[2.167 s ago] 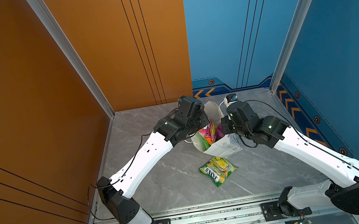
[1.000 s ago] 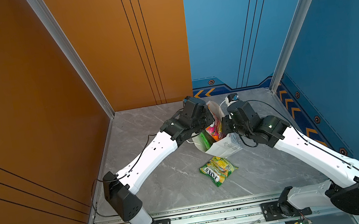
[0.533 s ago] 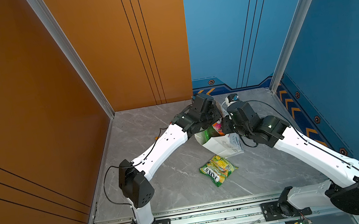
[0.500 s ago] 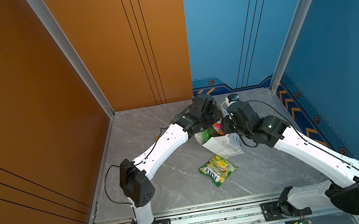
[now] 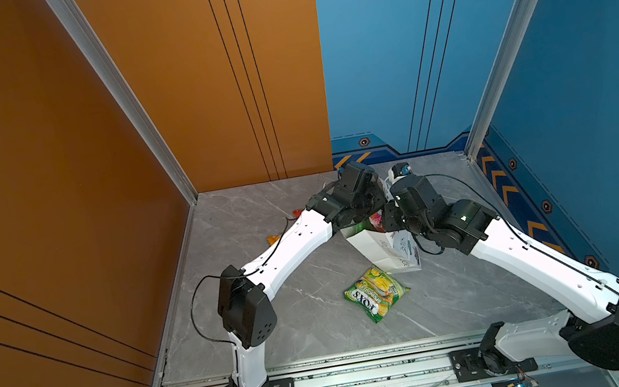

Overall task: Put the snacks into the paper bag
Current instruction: 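Lower the orange Fox's pack into the paper bag held by the right gripper, then open the left gripper and lift it out of the paper bag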

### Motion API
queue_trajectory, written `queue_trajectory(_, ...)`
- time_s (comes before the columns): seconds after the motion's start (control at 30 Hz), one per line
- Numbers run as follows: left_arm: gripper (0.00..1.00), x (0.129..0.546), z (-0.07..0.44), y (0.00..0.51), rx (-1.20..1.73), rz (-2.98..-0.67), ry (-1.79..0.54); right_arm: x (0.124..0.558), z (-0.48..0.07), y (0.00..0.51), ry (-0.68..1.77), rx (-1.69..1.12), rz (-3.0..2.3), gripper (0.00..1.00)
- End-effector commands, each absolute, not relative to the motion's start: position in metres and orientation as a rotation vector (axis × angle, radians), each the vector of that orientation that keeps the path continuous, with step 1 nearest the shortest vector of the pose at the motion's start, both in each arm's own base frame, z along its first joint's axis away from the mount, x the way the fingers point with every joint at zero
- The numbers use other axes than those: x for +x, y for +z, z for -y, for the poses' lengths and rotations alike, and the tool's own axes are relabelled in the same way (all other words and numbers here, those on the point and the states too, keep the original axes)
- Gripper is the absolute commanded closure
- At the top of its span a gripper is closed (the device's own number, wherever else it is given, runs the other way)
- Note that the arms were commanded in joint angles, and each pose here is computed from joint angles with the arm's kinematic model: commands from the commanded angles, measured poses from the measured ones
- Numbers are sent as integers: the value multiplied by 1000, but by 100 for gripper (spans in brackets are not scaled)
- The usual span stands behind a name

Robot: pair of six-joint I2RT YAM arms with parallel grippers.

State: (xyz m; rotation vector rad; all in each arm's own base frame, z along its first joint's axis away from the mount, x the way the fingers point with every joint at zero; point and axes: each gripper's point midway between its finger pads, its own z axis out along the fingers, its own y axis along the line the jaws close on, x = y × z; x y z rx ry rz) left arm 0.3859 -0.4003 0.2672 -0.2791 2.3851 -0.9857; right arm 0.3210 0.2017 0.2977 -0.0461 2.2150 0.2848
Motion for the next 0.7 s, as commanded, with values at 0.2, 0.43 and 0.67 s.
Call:
queue_trajectory(0.2, 66, 375, 377, 297, -247, -2328, -970, 331, -203, 320, 337, 6, -2135, 100)
queue_trajectory(0.43, 44, 364, 363, 318, -212, -2282, -954, 331, -198, 319, 309, 30, -2145, 100)
queue_trajectory(0.67, 21, 341, 357, 346, -115, -2234, -949, 340, -179, 319, 270, 92, -2151, 100)
